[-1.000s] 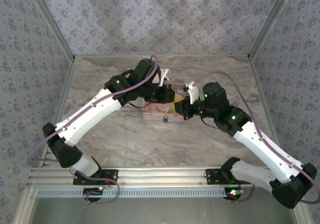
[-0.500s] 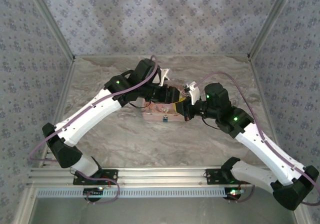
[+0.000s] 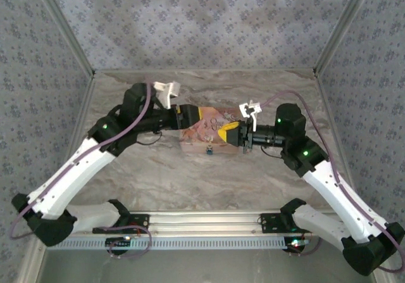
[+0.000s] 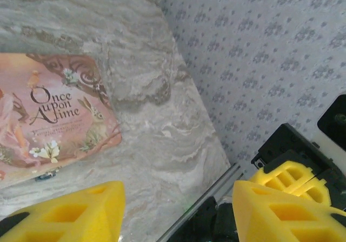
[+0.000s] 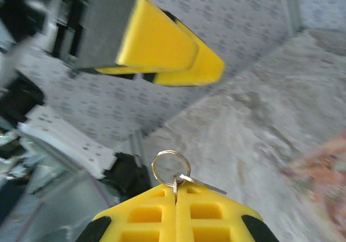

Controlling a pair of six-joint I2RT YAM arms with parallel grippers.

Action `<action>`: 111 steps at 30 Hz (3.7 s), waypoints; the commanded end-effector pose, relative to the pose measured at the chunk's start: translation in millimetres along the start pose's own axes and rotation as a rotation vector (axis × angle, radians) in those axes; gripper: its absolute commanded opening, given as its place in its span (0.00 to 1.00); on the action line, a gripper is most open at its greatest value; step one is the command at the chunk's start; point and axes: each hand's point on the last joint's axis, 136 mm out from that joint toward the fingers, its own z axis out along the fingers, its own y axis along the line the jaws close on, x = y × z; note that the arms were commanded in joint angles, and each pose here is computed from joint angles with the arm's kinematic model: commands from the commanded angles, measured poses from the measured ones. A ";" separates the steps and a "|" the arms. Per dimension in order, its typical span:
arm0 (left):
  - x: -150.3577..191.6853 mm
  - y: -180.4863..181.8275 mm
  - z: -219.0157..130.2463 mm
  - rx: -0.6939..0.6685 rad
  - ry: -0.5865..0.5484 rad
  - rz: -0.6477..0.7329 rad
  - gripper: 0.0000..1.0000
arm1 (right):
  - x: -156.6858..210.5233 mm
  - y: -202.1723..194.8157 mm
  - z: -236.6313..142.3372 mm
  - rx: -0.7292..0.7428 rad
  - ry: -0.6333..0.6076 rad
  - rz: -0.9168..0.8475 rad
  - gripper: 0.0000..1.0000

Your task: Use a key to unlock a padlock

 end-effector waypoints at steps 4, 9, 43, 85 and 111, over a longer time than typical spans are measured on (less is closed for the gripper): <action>-7.6 -21.5 -14.3 0.167 -0.095 0.021 0.60 | -26.1 57.3 -1.5 -0.333 0.016 0.007 0.00; -4.5 -41.1 -24.3 0.308 -0.123 0.049 0.63 | -34.6 84.7 -3.8 -0.436 0.041 -0.030 0.00; 10.8 -131.9 -42.1 0.860 -0.042 -0.048 0.73 | -48.9 75.6 -1.9 -0.359 -0.030 -0.148 0.00; 13.1 -121.5 -34.4 0.803 -0.035 -0.071 0.07 | -46.6 42.8 -8.7 -0.206 -0.118 -0.165 0.00; 27.0 -95.7 -17.5 0.532 0.071 0.005 0.00 | -45.8 20.8 -19.4 -0.072 -0.103 -0.052 0.39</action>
